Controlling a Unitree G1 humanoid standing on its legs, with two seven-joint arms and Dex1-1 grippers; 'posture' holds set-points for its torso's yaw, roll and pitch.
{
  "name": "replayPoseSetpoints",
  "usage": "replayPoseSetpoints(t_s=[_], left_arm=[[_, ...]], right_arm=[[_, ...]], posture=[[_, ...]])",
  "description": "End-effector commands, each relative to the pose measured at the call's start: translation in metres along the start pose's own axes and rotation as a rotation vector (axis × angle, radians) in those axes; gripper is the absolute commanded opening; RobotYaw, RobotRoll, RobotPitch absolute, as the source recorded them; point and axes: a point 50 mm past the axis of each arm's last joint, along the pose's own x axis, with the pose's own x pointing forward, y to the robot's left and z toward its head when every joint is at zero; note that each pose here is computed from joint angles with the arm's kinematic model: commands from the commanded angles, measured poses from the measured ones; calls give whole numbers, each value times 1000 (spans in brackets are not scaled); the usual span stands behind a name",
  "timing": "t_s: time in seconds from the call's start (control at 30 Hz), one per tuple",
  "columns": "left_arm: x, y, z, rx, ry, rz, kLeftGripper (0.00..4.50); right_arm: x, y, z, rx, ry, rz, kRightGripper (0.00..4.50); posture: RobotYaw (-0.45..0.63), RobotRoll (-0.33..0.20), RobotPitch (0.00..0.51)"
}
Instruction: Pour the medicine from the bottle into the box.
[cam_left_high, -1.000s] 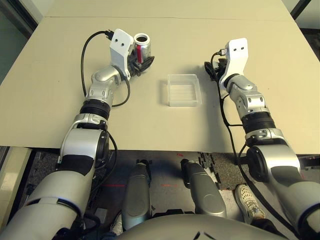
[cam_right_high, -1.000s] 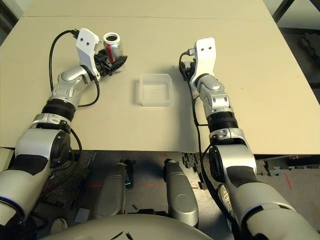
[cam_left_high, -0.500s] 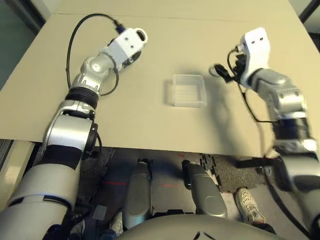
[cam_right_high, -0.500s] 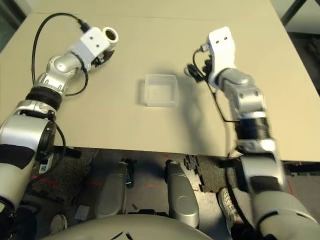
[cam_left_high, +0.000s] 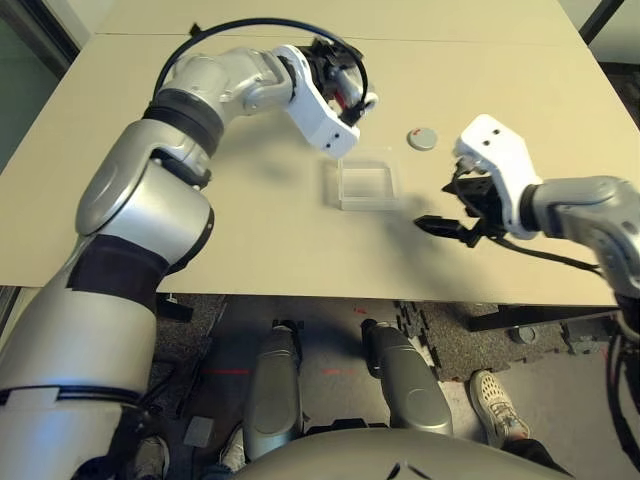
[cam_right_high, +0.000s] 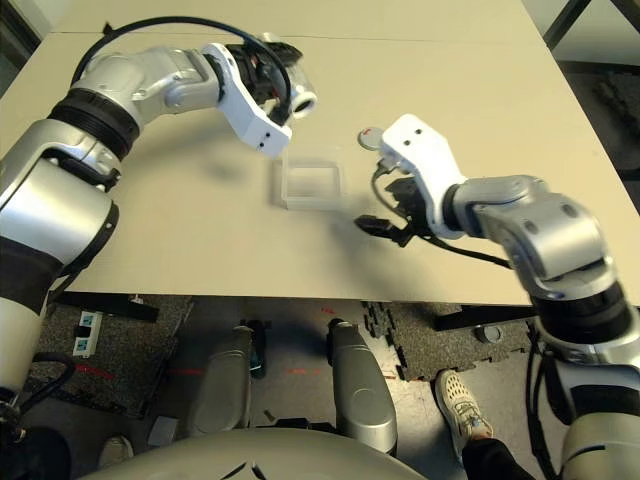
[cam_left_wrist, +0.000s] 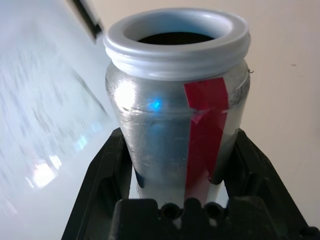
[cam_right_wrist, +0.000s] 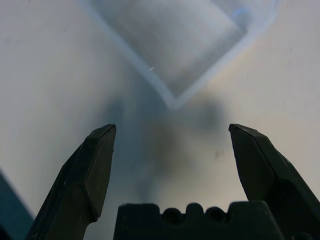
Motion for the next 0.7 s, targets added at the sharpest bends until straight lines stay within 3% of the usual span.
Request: replayPoseSetpoints(t_s=[0.03, 0.17, 0.5, 0.6, 0.7], left_arm=[[3, 1, 5, 103, -42, -9, 2747], [5, 7, 5, 123, -47, 15, 2747], [3, 4, 3, 12, -23, 36, 2747], [1, 8, -1, -214, 7, 92, 2747], [-1, 10, -14, -883, 69, 230, 2747]], right_arm=[[8, 1, 4, -2, -18, -8, 4500], [10, 1, 9, 8, -46, -12, 4500], [9, -1, 8, 7, -35, -21, 4500], [8, -1, 7, 3, -32, -16, 4500], [7, -3, 6, 7, -30, -22, 4500]], posture=[[-35, 0, 184], [-44, 0, 186], [-33, 0, 189], [-32, 0, 190], [-32, 0, 190]])
